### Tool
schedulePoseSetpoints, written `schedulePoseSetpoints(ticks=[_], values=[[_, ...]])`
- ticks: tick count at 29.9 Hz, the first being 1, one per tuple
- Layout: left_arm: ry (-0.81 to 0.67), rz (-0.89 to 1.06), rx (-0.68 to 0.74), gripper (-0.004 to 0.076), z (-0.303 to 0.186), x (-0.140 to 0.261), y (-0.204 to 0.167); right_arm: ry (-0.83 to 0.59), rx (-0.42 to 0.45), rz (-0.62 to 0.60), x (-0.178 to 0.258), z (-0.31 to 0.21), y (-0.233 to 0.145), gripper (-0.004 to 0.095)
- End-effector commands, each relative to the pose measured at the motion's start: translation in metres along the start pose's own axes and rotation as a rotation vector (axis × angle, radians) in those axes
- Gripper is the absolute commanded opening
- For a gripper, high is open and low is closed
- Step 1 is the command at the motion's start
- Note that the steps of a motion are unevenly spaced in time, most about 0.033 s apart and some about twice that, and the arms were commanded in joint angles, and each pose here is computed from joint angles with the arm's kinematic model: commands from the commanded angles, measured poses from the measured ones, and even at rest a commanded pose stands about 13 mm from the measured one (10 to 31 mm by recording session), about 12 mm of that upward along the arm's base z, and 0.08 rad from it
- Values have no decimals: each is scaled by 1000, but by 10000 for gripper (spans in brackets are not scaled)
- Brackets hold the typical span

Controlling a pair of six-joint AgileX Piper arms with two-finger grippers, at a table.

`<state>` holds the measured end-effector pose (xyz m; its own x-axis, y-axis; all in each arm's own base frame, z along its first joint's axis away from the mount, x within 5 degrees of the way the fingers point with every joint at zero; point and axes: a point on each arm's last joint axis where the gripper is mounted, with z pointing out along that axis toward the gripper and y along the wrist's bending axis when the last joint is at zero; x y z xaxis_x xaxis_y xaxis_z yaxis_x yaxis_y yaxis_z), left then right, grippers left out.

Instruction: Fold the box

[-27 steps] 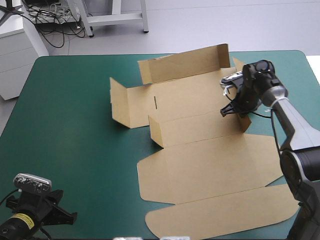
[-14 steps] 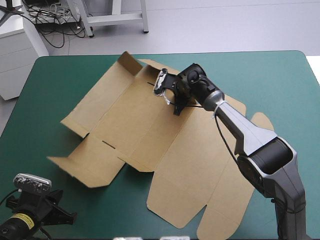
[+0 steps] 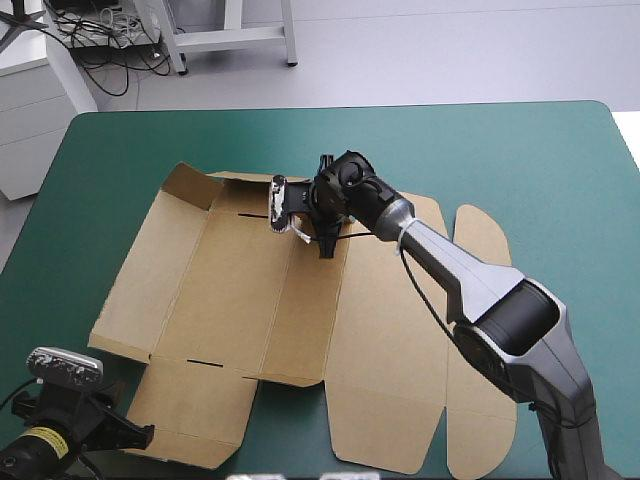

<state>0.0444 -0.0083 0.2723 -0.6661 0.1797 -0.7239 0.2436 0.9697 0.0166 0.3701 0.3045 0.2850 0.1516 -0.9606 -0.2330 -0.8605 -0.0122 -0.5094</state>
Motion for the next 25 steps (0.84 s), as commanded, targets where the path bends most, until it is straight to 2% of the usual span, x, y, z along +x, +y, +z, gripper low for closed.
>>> schedulePoseSetpoints(ticks=[1, 7, 11, 14, 17, 19, 21, 25], values=[[-73, -3, 2, -10, -5, -12, 0, -78, 69, -11, -6, -38, -13, -19], [-73, -3, 2, -10, -5, -12, 0, -74, 60, -6, -6, -38, -12, -18], [-73, -3, 2, -10, -5, -12, 0, -90, 66, 4, -7, -38, -12, 20], [-73, -3, 2, -10, -5, -12, 0, -92, 69, 7, -7, -38, -13, 146], [-73, -3, 2, -10, -5, -12, 0, -82, 76, 10, -6, -38, -13, 363], [-73, -3, 2, -10, -5, -12, 0, -80, 77, 27, -6, -38, -14, 457], [-73, -3, 2, -10, -5, -12, 0, -70, 84, 56, -1, -38, -17, 495], [-73, -3, 2, -10, -5, -12, 0, -47, 84, 110, 11, -43, -23, 485]])
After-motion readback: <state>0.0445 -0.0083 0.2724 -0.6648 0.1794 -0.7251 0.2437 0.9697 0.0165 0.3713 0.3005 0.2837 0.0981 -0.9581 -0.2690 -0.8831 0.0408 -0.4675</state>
